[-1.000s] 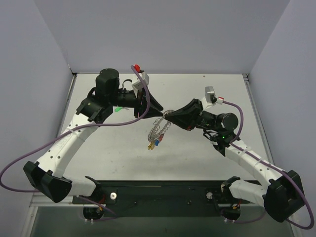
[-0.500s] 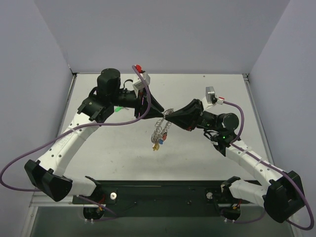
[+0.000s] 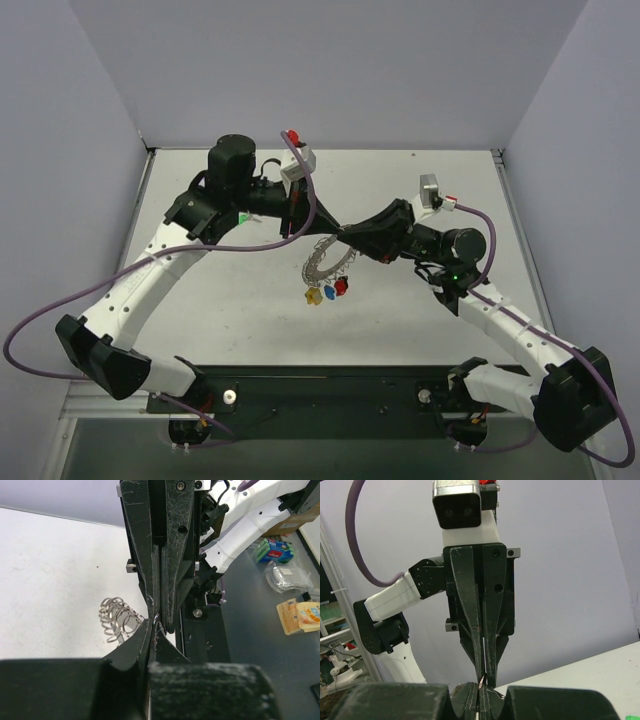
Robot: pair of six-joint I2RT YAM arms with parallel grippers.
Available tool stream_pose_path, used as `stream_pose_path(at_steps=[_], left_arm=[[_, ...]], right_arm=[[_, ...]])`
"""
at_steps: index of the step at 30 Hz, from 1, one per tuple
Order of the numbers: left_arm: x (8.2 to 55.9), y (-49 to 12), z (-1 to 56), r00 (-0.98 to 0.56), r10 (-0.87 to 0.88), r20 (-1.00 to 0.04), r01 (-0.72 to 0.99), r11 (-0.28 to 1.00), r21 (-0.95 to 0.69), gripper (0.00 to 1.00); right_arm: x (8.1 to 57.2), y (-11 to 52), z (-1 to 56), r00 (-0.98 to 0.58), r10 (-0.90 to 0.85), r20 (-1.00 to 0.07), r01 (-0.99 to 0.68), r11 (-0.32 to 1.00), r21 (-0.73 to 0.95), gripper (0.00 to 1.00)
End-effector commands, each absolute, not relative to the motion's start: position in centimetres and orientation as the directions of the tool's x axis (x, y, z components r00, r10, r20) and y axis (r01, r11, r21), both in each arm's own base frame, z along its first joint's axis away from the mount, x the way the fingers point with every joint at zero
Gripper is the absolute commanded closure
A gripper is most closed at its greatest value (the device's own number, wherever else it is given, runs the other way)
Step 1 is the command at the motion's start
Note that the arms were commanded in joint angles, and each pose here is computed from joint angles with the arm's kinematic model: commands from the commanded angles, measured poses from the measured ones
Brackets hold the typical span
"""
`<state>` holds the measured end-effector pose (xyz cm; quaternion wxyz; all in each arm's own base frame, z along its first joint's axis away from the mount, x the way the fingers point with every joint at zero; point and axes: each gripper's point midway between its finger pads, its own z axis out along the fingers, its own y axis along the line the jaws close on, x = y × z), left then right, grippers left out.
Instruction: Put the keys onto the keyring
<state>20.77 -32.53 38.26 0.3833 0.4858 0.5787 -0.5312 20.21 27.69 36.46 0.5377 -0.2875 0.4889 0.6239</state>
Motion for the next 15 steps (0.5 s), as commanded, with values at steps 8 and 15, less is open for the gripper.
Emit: stream_pose_path(at_steps=[8,15], left_arm=[[21.2,-32.4,39.1,-0.129,0.177,-0.976,0.991,0.058,-0.121,1.00],[22.5,-30.4,39.3,-0.045,0.234,-0.971,0.981,0.196,0.001,1.00]], right_arm=[[16.9,25.7,43.9,0.083,0.540,-0.837,-0.996,0.081,-0.046,0.90],[18.5,24.7,43.0,0.159,0.424,-0.891,-0.962,0.268,-0.045,0.20]])
